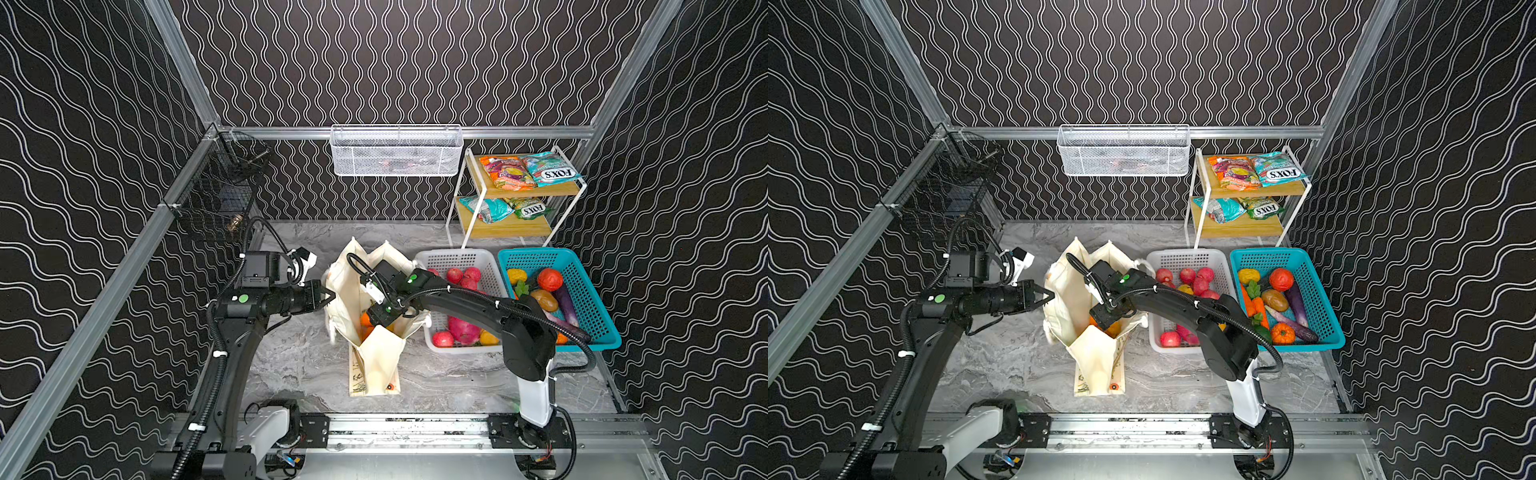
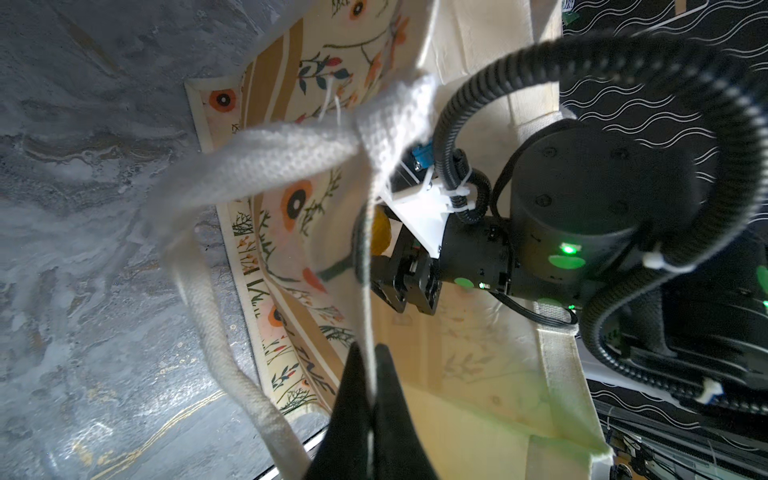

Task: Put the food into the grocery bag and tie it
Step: 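Lower the yellow fruit beside the oranges and open the right gripper, then lift the right gripper out of the bag and move it over the basket, then lower the right gripper onto the pink dragon fruit and grasp it, then lift the dragon fruit with the right gripper and carry it over the bag, then lower the dragon fruit into the bag and open the right gripper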

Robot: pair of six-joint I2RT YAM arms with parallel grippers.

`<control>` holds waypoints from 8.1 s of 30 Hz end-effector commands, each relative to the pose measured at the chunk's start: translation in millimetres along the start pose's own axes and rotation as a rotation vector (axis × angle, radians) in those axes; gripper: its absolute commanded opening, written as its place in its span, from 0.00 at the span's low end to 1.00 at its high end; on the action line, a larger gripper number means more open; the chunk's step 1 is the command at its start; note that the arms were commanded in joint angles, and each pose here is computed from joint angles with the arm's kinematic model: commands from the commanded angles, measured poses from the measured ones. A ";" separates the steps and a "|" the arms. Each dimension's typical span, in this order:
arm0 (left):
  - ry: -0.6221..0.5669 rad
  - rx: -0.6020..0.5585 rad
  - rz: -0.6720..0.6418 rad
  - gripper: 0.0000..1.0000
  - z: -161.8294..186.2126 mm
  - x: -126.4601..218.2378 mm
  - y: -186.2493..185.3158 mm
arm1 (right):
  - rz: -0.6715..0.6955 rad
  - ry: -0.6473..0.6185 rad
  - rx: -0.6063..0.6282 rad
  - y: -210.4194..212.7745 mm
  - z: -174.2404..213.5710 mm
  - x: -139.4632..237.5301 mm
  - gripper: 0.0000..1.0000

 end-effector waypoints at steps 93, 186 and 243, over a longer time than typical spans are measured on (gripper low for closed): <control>0.027 0.011 -0.035 0.00 15.4 -0.7 8.4 | 0.357 -0.080 -0.587 -96.8 154.5 143.8 0.99; 0.014 0.009 0.015 0.00 12.8 -6.1 6.8 | 0.037 -0.654 -0.485 -81.9 19.3 332.0 0.70; -0.009 -0.004 0.025 0.00 2.6 2.4 -3.5 | -0.141 -0.057 -0.390 40.3 -15.4 61.2 0.72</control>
Point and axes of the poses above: each gripper's point midway between its finger pads, its own x axis back along the fingers, its own y axis along the line the jaws close on, z = x × y, the point moved 6 cm from there along x, back along the fingers, and after that the axes turned 5 degrees about x, right-handed, at the moved point
